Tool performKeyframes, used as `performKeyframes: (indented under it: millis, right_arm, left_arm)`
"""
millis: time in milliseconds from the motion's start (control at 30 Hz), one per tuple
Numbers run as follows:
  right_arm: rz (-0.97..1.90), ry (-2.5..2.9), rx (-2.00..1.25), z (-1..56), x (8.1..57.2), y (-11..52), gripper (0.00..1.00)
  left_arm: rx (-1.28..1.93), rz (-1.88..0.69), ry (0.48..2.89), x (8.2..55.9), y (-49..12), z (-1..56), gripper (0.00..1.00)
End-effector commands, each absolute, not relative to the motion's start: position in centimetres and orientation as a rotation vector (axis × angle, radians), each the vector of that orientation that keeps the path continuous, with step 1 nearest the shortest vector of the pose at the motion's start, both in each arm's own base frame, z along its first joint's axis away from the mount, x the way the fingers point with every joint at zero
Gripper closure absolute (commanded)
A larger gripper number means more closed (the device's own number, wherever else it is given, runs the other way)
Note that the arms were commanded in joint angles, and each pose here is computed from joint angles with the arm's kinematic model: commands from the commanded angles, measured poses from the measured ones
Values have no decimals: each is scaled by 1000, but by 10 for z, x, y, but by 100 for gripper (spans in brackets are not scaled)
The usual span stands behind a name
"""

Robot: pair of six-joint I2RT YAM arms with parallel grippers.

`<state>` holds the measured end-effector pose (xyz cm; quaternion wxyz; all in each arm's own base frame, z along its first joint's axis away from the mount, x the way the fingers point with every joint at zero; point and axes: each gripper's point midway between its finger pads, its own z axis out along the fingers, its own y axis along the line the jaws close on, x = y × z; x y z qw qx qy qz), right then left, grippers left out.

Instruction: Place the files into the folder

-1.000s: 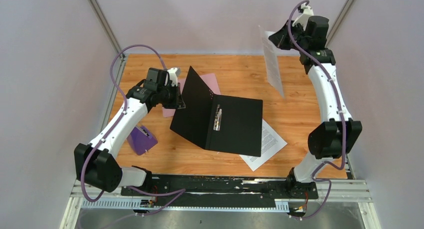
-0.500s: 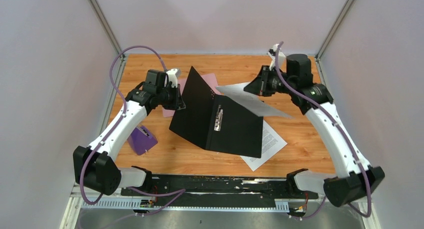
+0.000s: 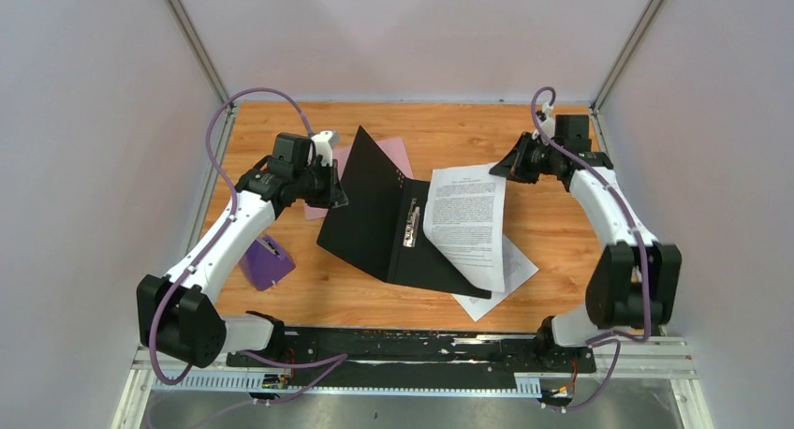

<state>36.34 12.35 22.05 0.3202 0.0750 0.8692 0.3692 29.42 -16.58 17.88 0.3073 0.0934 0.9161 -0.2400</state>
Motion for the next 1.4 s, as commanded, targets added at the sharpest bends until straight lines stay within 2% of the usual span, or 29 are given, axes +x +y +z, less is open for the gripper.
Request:
performKeyframes:
  millis: [0, 167, 400, 600, 800, 1033, 1367]
  right_arm:
    - [792, 2450, 128, 150, 384, 103, 100]
    - [582, 2587, 128, 84, 395, 78, 100]
    - [403, 2583, 12, 74, 405, 56, 100]
    - [621, 2457, -70, 86, 409, 86, 100]
    - [742, 2407, 34, 84, 415, 99, 100]
    - [815, 2399, 159, 73, 422, 106, 100]
    - [918, 2401, 177, 63, 425, 117, 100]
  left_arm:
    - [300, -589, 2373, 297, -162, 183, 100]
    - [296, -592, 2380, 297, -162, 181, 100]
    - [297, -593, 2379, 298, -162, 181, 100]
    - [297, -608, 2382, 298, -164, 181, 100]
    - [297, -614, 2385, 297, -165, 180, 100]
    - [298, -615, 2383, 297, -165, 180, 100]
    - [297, -617, 2383, 296, -165, 180, 100]
